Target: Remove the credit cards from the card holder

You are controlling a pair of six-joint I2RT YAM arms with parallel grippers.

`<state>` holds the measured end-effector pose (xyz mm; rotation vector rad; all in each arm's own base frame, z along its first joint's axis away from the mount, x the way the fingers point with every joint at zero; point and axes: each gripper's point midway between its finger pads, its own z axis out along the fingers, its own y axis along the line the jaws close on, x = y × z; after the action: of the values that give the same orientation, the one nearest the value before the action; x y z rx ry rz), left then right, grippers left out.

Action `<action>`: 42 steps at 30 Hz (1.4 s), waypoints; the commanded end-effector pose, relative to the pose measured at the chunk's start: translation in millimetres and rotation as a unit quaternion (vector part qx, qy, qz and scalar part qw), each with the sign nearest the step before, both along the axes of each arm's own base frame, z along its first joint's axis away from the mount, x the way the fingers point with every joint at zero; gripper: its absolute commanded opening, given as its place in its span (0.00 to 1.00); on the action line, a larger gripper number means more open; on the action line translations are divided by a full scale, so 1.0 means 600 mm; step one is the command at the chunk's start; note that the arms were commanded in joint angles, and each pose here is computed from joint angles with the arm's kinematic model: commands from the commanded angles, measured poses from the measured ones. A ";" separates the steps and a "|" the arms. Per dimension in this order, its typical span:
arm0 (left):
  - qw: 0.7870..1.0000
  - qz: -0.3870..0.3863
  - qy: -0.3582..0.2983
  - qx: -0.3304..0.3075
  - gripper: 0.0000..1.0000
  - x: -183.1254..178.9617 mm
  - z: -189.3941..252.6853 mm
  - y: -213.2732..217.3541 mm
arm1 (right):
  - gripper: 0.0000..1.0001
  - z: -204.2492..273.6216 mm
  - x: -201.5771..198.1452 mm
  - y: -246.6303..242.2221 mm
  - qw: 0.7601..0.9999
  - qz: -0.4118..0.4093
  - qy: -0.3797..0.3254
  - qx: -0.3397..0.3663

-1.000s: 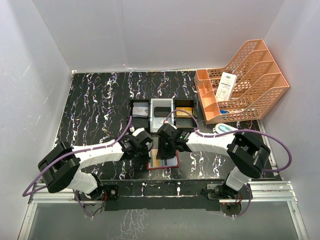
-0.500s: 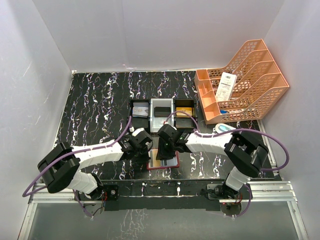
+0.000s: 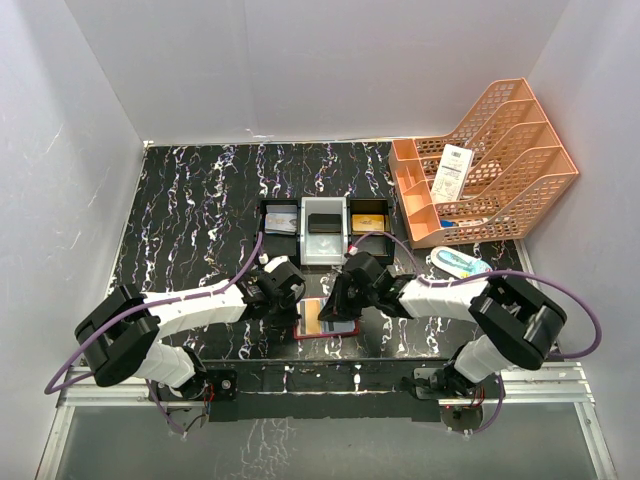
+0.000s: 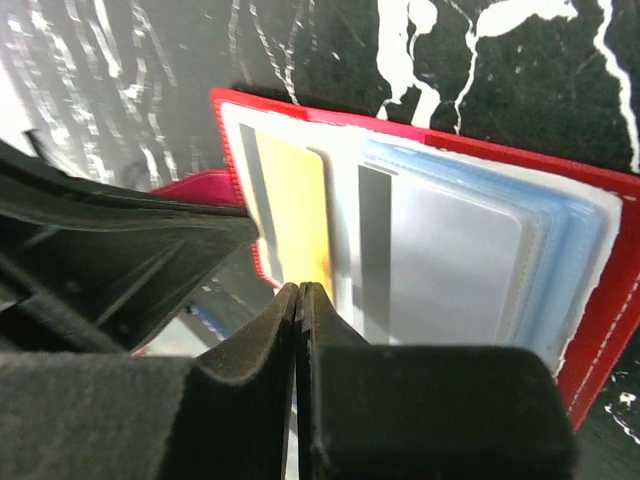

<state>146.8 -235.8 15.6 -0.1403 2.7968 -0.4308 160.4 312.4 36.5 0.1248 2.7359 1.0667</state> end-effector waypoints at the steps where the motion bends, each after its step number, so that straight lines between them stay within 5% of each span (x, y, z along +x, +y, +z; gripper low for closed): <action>1: 0.999 -0.009 0.030 0.034 0.04 -0.026 -0.037 0.026 | 0.00 0.094 0.025 0.039 0.989 0.012 -0.034 0.141; 6: 0.999 -0.012 0.030 0.037 0.04 -0.024 -0.033 0.025 | 0.00 0.085 0.027 0.026 0.992 0.009 -0.026 0.120; 15: 0.999 -0.010 0.034 0.035 0.04 -0.031 -0.037 0.030 | 0.24 0.023 0.025 -0.006 1.000 0.018 -0.007 0.001; 22: 0.999 -0.013 0.033 0.032 0.03 -0.029 -0.036 0.027 | 0.23 0.002 0.022 0.006 0.999 0.043 0.006 -0.021; 28: 0.999 -0.016 0.029 0.026 0.03 -0.024 -0.032 0.018 | 0.20 -0.048 0.027 -0.026 0.992 0.013 0.015 -0.125; 34: 0.999 -0.019 0.029 0.022 0.03 -0.024 -0.035 0.014 | 0.18 -0.033 0.014 0.003 0.998 0.028 0.016 -0.054; 42: 0.999 -0.018 0.028 0.025 0.03 -0.026 -0.035 0.019 | 0.01 0.022 0.009 0.036 0.997 0.040 0.009 0.061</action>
<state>146.5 -236.4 15.6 -0.1155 2.7968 -0.4350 168.1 317.1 25.2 0.0843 2.7945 1.0596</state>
